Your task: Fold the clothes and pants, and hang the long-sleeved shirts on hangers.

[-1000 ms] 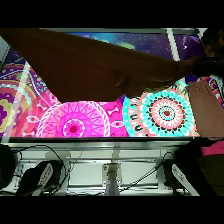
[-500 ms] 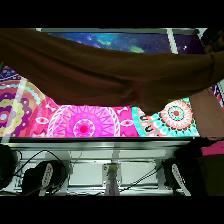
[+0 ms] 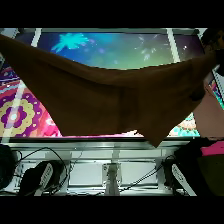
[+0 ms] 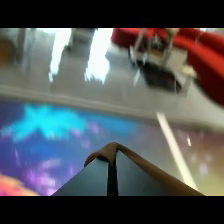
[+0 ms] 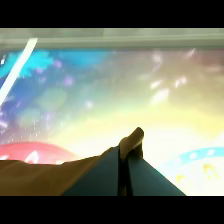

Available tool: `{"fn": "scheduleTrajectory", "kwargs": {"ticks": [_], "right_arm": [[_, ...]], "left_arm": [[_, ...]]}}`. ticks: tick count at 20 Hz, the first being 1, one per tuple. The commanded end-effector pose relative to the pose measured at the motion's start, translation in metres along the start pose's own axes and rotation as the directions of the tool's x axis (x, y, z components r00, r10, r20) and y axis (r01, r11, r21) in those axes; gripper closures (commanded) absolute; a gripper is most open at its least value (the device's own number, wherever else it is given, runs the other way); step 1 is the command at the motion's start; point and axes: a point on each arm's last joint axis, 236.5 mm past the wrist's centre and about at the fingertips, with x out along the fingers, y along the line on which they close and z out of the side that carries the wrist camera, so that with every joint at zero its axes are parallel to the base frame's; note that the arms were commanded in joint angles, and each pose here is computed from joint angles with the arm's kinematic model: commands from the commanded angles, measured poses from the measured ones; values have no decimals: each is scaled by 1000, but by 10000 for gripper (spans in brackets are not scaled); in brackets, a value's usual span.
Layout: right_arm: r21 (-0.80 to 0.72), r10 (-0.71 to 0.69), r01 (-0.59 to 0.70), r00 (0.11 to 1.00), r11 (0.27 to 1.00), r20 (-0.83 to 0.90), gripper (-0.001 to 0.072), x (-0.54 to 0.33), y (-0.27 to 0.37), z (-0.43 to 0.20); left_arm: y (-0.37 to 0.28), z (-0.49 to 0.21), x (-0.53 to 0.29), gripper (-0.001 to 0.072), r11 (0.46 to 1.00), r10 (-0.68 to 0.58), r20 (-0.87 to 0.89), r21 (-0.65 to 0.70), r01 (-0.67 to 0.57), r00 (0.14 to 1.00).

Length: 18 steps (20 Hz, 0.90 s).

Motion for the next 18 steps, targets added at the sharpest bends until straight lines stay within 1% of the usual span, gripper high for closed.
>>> {"fn": "scheduleTrajectory", "kwargs": {"ticks": [1, 4, 6, 8, 10, 12, 15, 18], "right_arm": [[123, 88, -63, 973, 990, -215, 696, 87, -5, -48], [242, 161, -73, 915, 968, -370, 696, 162, -13, -102], [298, 180, -50, 885, 953, -429, 696, 203, -22, -135], [340, 188, -29, 876, 940, -445, 696, 232, -29, -155], [372, 188, -16, 883, 928, -429, 696, 253, -34, -163], [373, 164, -7, 905, 928, -392, 696, 269, -38, -161], [356, 103, -3, 960, 934, -262, 696, 287, -43, -132], [335, 59, -5, 987, 942, -151, 691, 296, -44, -106]], "left_arm": [[40, -98, 59, 689, 994, -8, -309, -109, -27, 951], [66, -164, 105, 688, 971, -42, -446, -227, -68, 894], [79, -194, 129, 688, 949, -56, -478, -298, -102, 877], [91, -212, 148, 688, 932, -43, -479, -336, -138, 877], [99, -218, 161, 688, 920, -19, -458, -356, -164, 889], [106, -214, 170, 688, 920, 18, -426, -348, -183, 905], [112, -204, 176, 688, 922, 62, -377, -334, -198, 924], [110, -203, 177, 687, 923, 64, -372, -330, -197, 926]]}}
